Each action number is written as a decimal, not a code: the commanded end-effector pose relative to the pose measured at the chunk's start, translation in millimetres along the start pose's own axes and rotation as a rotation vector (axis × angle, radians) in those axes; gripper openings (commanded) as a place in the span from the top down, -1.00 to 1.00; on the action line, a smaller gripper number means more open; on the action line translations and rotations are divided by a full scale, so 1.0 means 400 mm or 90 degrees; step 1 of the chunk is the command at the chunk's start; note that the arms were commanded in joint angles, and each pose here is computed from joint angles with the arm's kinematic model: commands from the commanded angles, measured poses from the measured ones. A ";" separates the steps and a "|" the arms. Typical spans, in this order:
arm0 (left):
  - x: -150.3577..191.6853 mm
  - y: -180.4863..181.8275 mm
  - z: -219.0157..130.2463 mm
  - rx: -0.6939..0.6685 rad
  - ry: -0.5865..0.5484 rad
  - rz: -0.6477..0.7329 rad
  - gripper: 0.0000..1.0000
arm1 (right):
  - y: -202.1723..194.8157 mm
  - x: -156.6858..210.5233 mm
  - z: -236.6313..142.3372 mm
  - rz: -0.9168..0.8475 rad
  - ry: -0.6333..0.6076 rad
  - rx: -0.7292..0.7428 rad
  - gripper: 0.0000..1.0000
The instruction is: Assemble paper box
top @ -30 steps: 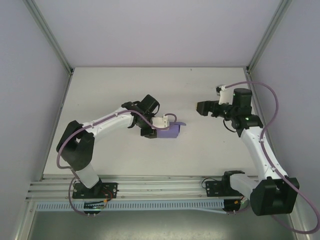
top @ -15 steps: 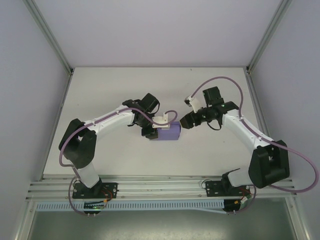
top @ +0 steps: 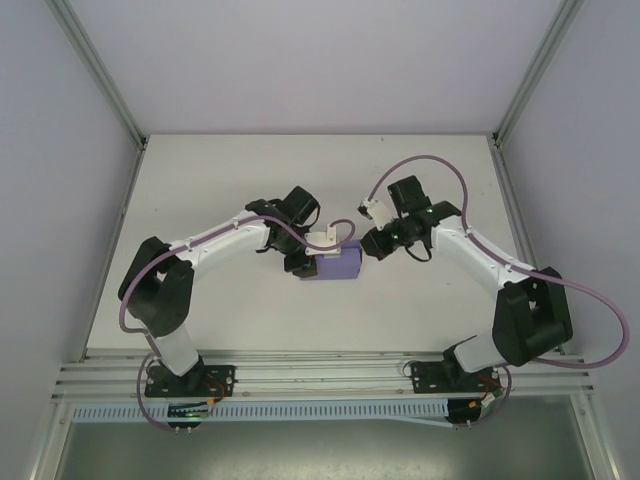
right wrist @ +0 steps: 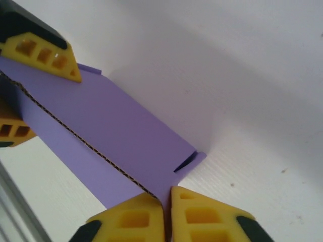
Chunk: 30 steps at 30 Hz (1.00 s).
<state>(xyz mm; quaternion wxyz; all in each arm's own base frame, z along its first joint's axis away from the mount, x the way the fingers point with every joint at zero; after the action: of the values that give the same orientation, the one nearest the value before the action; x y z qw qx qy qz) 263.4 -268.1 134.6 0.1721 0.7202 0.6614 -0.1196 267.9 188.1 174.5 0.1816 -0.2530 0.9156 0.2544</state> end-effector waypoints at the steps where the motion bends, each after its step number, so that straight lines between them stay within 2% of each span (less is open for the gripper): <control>1: 0.016 0.024 0.023 -0.025 0.021 -0.044 0.38 | 0.013 -0.005 -0.007 0.054 -0.003 0.043 1.00; 7: -0.004 0.058 0.043 -0.037 0.010 -0.087 0.38 | 0.053 -0.047 -0.015 0.219 -0.116 0.039 1.00; 12: -0.014 0.057 0.041 -0.031 -0.009 -0.091 0.38 | 0.040 -0.056 -0.038 0.347 -0.151 0.077 1.00; 17: -0.009 0.045 0.042 -0.030 -0.020 -0.093 0.37 | 0.067 -0.056 -0.018 0.412 -0.139 -0.001 1.00; 23: 0.006 0.042 0.053 -0.030 0.005 -0.087 0.38 | 0.087 -0.084 -0.047 0.415 -0.109 -0.003 1.00; 26: 0.016 0.039 0.056 -0.032 0.017 -0.081 0.39 | 0.118 -0.088 -0.052 0.412 -0.056 -0.045 1.00; 30: 0.026 0.021 0.052 -0.024 0.018 -0.057 0.40 | 0.099 -0.092 -0.059 0.458 0.004 -0.113 1.00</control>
<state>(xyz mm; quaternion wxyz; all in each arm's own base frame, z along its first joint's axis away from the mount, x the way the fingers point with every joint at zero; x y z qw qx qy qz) 275.4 -280.4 131.3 0.1974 0.6902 0.6840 -0.1295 281.8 193.1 188.7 0.1258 0.0956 0.9527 0.2598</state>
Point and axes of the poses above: each hand's point on the last joint's axis, 136 mm out from that joint toward the fingers, its own z axis out along the fingers, its own y axis along the line the jaws close on, x = y × z, the point moved 5 cm from there along -z, back along the fingers, and after that the axes turned 10 degrees about z, right-handed, at the moved point
